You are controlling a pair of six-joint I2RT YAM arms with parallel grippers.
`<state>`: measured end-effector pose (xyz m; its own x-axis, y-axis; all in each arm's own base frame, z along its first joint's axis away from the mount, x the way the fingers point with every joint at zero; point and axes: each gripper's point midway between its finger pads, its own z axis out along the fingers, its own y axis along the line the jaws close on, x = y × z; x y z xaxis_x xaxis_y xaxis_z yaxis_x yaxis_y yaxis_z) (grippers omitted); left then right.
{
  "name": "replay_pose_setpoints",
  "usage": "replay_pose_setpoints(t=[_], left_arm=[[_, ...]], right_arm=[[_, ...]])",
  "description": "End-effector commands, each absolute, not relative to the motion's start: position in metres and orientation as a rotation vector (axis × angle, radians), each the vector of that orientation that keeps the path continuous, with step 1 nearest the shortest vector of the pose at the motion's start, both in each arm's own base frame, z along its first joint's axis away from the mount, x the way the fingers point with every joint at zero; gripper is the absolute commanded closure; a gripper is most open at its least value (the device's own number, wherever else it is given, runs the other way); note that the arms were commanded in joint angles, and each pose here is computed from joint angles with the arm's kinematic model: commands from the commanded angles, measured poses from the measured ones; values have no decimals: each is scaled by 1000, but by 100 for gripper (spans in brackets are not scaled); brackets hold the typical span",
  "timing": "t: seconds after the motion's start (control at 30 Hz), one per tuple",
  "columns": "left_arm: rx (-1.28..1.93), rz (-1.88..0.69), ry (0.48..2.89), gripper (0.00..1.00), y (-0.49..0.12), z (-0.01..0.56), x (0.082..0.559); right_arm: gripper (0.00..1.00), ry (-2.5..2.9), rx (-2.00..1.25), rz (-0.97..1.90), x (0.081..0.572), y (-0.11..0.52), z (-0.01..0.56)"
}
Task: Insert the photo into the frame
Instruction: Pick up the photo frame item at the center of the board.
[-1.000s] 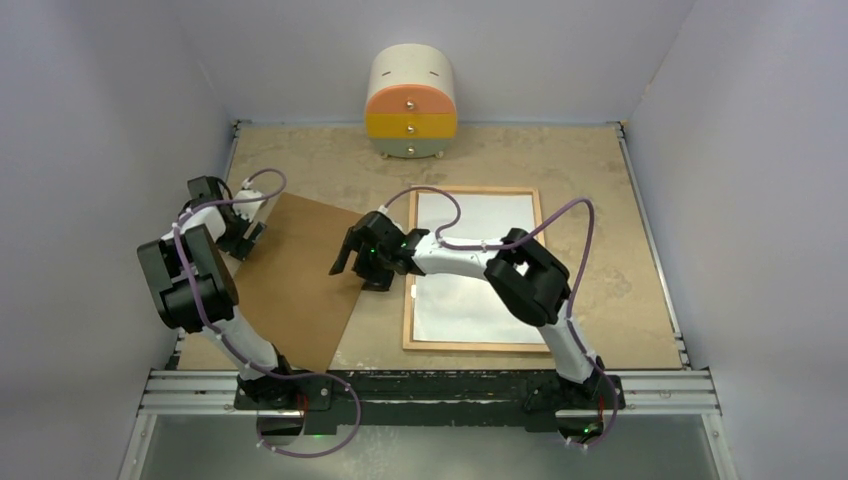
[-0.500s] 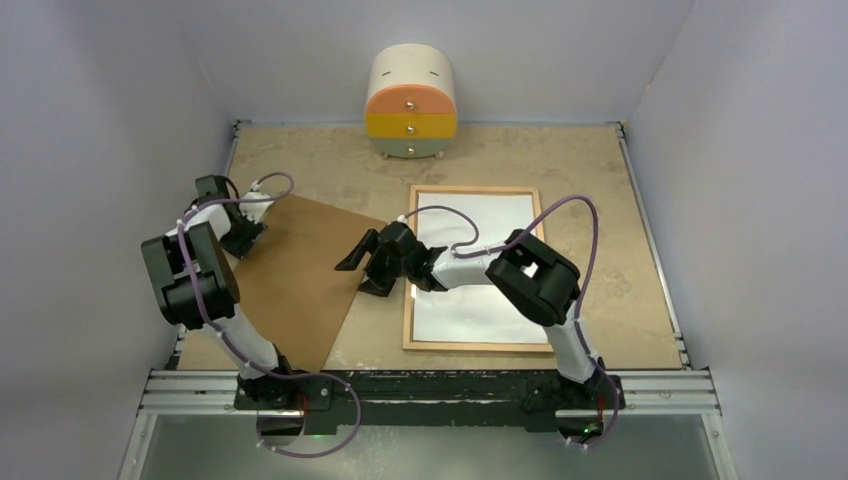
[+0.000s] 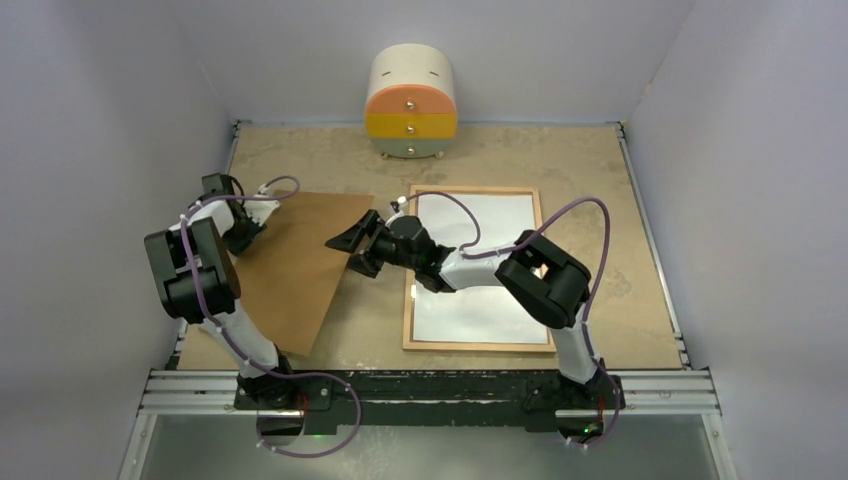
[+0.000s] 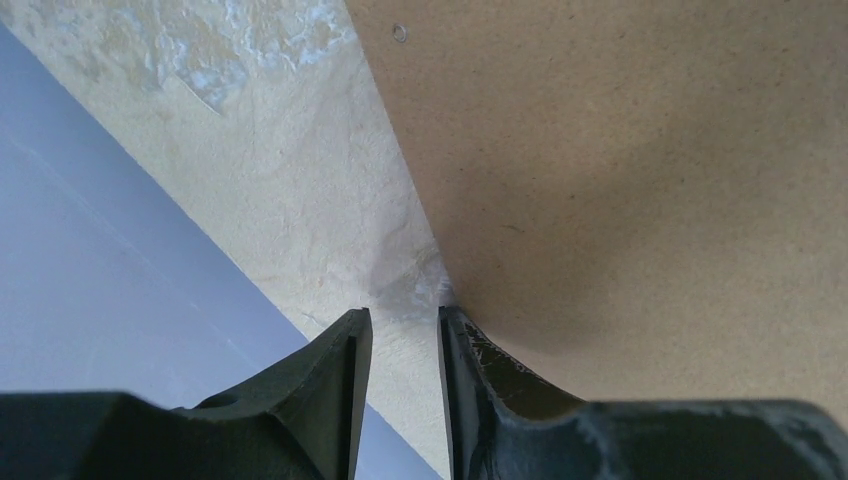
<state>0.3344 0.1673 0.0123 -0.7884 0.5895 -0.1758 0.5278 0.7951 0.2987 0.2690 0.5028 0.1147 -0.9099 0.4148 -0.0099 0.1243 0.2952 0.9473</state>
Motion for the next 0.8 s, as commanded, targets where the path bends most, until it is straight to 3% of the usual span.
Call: replay_pose_setpoints(t=[0.0, 0.23, 0.4, 0.67, 0.73, 0.77], left_arm=[[912, -359, 2912, 66, 78, -42, 253], [907, -361, 2903, 67, 78, -38, 256], [887, -340, 2876, 67, 80, -31, 266], [867, -432, 2800, 69, 65, -6, 279], [875, -441, 2748, 63, 62, 10, 287], [878, -441, 2708, 54, 59, 21, 294]], right_arm=[[21, 1902, 353, 1983, 273, 518, 234], [24, 1988, 400, 1967, 272, 522, 211], [29, 2205, 449, 1733, 273, 516, 177], [69, 2316, 518, 1605, 270, 505, 162], [82, 2309, 531, 1606, 271, 501, 167], [86, 2308, 533, 1606, 272, 500, 169]])
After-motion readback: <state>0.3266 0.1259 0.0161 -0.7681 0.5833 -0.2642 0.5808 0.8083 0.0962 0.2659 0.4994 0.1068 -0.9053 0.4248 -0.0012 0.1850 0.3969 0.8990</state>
